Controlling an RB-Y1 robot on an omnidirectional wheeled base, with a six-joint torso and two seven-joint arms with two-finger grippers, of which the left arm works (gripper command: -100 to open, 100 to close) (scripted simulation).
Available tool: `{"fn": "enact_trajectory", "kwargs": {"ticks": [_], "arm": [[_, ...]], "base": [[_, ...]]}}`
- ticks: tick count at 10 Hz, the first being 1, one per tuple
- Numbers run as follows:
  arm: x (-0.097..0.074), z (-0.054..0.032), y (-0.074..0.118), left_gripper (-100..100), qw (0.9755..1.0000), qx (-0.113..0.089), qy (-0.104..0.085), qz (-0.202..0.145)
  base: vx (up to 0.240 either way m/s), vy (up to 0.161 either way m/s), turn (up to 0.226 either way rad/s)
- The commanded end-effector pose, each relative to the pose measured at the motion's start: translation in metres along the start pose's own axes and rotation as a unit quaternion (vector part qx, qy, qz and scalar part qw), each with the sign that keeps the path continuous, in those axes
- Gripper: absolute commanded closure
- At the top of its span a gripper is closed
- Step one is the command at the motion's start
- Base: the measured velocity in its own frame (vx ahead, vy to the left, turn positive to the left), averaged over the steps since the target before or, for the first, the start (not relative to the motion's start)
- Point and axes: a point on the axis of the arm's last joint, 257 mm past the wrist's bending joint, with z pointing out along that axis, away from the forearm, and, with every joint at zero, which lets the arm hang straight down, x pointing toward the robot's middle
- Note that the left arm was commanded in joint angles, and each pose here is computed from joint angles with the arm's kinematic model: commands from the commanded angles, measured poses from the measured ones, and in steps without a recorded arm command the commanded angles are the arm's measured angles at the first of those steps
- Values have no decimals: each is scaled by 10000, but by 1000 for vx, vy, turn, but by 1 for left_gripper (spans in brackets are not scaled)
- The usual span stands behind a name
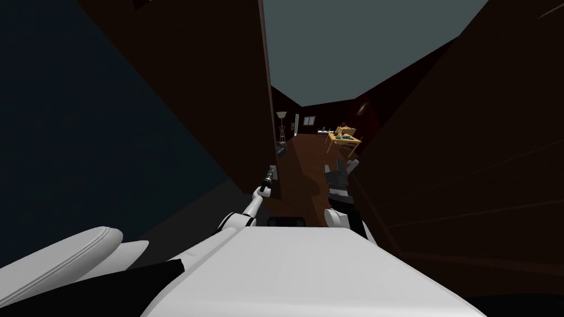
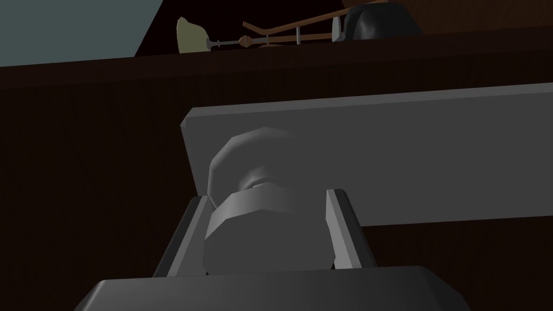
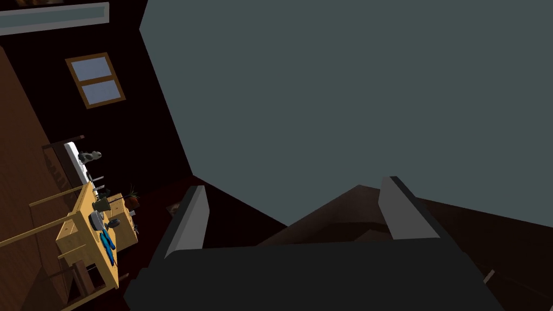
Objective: Push the door open
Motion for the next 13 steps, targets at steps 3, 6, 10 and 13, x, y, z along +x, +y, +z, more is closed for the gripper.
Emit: {"fn": "enact_trajectory", "kwargs": {"ticks": [3, 6, 10, 13], "arm": [[2, -15, 34, 100, 10000, -34, -2, -4], [-137, -35, 65, 100, 9999, -71, -115, 14], [-373, -55, 68, 100, 9995, -80, -318, 24], [-593, -80, 69, 100, 9986, -86, -512, 24]], "base": [[-21, 5, 0], [82, -39, 25], [180, -100, 46], [201, -106, 47]]}}
